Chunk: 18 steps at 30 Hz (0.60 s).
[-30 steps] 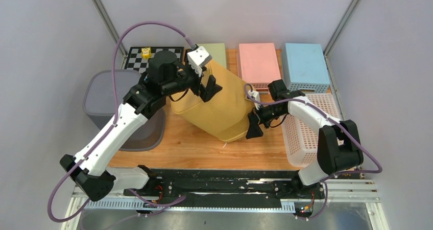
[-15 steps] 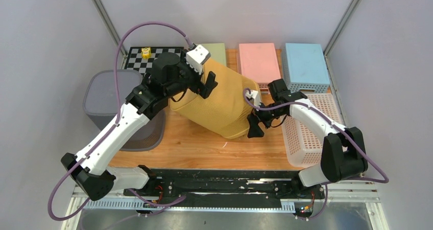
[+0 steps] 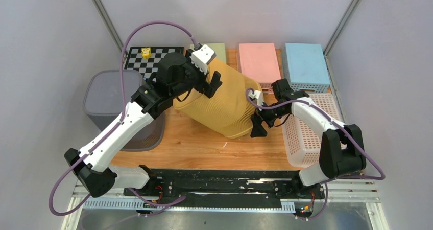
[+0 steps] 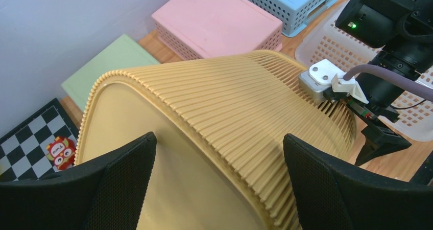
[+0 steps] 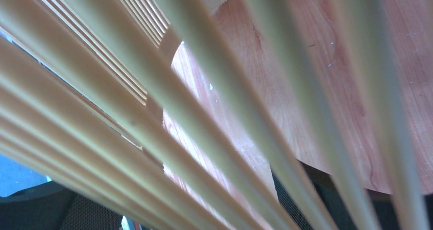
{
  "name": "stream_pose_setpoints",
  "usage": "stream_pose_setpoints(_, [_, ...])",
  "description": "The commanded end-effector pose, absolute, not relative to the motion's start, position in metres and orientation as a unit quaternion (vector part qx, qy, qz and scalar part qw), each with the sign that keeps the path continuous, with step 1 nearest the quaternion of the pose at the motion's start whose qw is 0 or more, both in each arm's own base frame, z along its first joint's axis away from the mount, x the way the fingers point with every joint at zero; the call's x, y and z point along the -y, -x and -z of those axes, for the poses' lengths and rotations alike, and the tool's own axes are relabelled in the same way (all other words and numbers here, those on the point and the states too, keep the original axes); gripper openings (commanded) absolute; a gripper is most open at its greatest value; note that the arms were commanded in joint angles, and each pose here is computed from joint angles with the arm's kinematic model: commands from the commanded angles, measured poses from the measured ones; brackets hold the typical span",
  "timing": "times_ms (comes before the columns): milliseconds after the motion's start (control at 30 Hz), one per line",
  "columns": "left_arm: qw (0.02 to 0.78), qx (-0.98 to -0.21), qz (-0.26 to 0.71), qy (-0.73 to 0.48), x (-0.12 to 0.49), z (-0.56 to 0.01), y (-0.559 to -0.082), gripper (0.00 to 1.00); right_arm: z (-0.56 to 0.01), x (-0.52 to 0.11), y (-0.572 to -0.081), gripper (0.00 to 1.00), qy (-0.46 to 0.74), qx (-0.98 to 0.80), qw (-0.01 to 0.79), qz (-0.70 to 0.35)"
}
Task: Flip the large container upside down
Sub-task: Turn the container upside down at the center of the board.
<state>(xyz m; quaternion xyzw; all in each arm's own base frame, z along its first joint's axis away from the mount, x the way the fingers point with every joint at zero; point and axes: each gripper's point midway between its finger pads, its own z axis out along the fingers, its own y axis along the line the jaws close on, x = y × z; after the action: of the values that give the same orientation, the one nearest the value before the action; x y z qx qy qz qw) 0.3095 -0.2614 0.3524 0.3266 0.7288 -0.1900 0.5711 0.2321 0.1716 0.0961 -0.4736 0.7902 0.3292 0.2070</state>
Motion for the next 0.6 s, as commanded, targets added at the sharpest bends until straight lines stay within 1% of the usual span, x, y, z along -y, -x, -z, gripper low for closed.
stream_pose_setpoints(0, [0.472,-0.788,0.166,-0.360,0.257,-0.285,-0.295,0.92,-0.054,-0.108,-0.190,1.00,0.444,-0.858,0.057,-0.251])
stream_pose_setpoints(200, [0.468,-0.789,0.164,-0.364,0.260,-0.281,-0.294,0.89,-0.083,-0.128,-0.188,1.00,0.422,-0.830,0.102,-0.351])
stream_pose_setpoints(467, [0.464,-0.789,0.159,-0.370,0.261,-0.277,-0.292,0.89,-0.109,-0.135,-0.206,1.00,0.351,-0.828,0.137,-0.416])
stream_pose_setpoints(567, [0.464,-0.788,0.159,-0.371,0.262,-0.277,-0.291,0.89,-0.112,-0.133,-0.212,1.00,0.334,-0.830,0.144,-0.423])
